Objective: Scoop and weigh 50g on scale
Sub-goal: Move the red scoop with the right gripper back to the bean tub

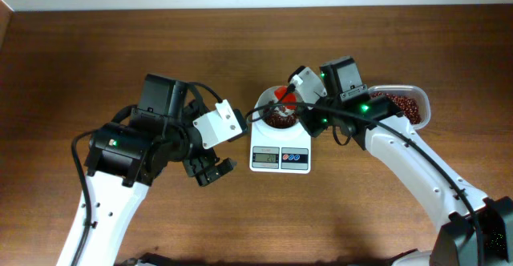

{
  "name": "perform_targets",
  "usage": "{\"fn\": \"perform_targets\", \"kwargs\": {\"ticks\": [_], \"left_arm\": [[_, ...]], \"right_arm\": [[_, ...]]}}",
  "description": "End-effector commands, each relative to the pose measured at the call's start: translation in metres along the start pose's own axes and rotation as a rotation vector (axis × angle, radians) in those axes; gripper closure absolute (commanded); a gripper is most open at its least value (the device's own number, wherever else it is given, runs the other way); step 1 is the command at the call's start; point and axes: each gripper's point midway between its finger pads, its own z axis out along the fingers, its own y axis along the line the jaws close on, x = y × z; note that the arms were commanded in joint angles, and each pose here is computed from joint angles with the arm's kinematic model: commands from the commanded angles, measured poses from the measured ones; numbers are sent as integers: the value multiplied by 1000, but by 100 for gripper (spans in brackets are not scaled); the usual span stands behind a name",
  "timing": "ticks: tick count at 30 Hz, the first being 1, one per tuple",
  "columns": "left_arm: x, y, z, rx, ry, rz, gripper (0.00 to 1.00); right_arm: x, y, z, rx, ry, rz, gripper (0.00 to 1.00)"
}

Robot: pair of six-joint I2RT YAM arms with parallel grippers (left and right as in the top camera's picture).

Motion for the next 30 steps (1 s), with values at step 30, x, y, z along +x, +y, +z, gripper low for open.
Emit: {"fn": "perform_targets", "kwargs": {"ticks": [30], "left_arm": [[-5,1,-5,-4,-21,22,1]], "right_arm": [[115,-127,-100,460,233,591,96]]}}
